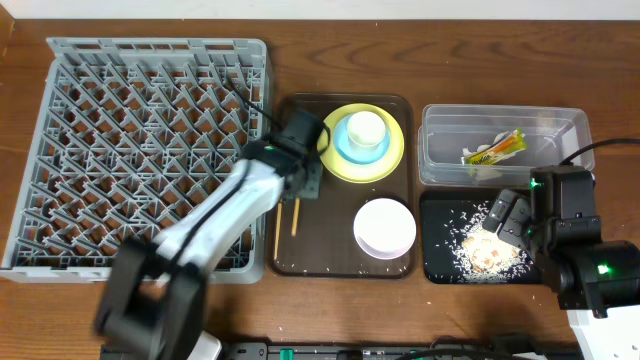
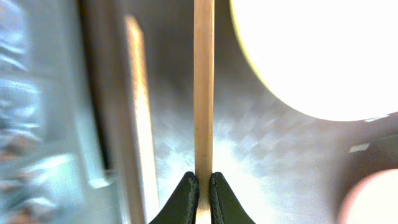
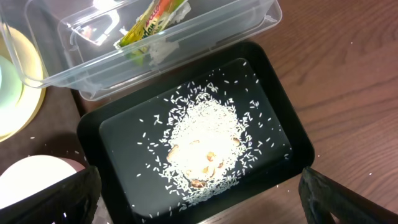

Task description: Sort waste into correct bins and load items into the dishwasher

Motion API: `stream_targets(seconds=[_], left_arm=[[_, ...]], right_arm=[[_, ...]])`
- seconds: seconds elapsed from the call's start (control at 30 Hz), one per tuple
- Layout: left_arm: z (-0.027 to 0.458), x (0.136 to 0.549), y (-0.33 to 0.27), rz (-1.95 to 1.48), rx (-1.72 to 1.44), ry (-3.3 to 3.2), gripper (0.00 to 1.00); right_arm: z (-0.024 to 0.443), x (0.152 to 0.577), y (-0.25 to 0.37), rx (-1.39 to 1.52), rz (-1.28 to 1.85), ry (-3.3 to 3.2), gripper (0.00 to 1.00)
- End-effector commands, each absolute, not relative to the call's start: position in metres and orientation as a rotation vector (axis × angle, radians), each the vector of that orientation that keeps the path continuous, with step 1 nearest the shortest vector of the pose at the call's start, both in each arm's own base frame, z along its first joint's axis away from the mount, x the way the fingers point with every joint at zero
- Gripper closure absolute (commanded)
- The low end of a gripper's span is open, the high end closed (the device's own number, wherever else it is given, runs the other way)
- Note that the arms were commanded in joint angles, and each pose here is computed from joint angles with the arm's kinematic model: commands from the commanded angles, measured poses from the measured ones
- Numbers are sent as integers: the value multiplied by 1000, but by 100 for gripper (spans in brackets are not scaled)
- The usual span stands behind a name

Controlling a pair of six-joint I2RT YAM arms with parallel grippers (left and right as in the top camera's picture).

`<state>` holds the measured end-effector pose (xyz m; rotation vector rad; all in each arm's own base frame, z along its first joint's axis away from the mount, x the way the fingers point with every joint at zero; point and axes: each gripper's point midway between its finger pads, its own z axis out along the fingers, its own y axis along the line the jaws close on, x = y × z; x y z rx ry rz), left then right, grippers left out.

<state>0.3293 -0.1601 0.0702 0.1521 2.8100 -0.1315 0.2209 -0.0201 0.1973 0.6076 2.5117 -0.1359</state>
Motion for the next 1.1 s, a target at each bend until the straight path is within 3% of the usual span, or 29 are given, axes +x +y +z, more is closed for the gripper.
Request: stream_targets(seconds=[0.0, 0.23, 0.67, 1.07], left_arm=[[153, 343, -133, -77, 77, 2577, 92], [183, 337, -80, 165, 35, 2501, 92], [114, 347, -49, 325, 70, 2699, 92], [96, 346, -49, 341, 77, 2730, 92]], right_arm=[[203, 222, -24, 612, -144, 2493, 1], [203, 222, -24, 612, -144, 2493, 1], [203, 222, -24, 612, -144, 2494, 1], [203, 222, -24, 612, -144, 2493, 1]])
